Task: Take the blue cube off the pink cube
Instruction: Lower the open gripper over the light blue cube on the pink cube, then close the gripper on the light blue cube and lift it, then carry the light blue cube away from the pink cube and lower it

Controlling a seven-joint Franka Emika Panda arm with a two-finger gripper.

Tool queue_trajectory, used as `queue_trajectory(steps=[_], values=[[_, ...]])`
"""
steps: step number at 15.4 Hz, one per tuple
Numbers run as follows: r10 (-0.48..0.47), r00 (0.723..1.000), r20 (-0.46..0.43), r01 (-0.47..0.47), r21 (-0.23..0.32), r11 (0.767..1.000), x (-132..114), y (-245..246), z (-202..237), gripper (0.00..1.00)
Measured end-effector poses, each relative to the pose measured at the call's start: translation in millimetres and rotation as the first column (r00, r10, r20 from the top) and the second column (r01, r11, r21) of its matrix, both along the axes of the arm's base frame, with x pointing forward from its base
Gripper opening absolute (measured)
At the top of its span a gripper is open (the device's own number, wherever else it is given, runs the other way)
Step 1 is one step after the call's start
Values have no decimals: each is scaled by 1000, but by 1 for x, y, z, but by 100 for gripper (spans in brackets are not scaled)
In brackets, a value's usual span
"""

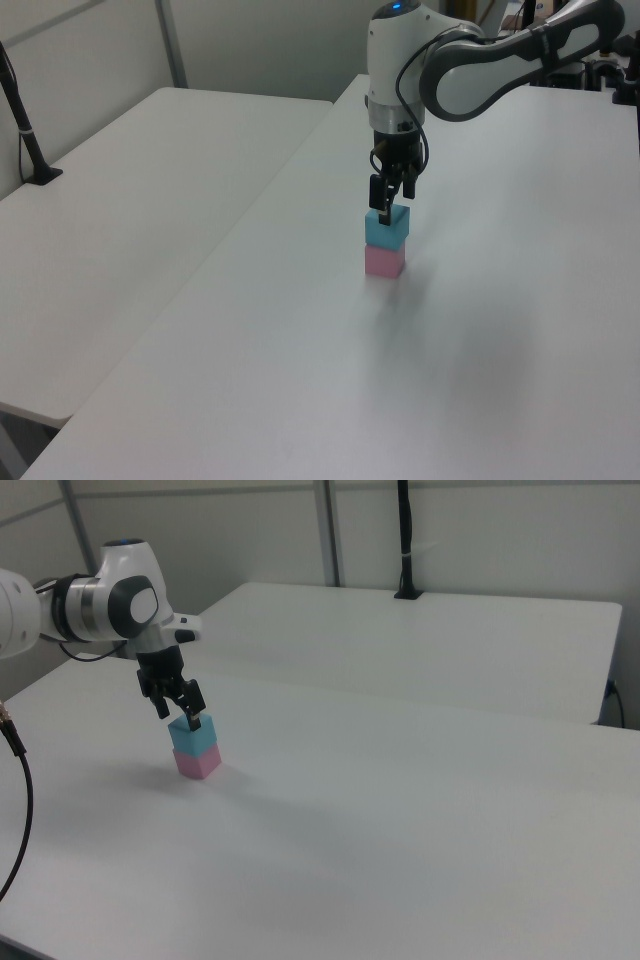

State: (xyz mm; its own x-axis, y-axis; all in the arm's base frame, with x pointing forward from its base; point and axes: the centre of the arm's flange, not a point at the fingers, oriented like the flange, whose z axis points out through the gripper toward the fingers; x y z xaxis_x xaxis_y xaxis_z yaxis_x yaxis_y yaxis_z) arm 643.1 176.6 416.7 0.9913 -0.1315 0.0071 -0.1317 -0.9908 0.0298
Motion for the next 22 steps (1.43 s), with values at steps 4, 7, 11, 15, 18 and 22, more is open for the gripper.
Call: queue_trajectory(steps=[4, 7, 11, 15, 18, 22], values=[[-12, 1000, -17, 11, -23, 1000, 2, -1, -16, 100], [-29, 999, 12, 29, -14, 999, 8, 1, -22, 84], [-34, 999, 28, 35, -10, 999, 10, 1, -16, 58], [-14, 999, 42, 15, -23, 1000, 12, -34, 15, 58], [46, 999, -26, -47, -44, 998, -5, -108, 57, 59], [66, 993, -97, -75, -100, 992, -29, -191, 47, 60]])
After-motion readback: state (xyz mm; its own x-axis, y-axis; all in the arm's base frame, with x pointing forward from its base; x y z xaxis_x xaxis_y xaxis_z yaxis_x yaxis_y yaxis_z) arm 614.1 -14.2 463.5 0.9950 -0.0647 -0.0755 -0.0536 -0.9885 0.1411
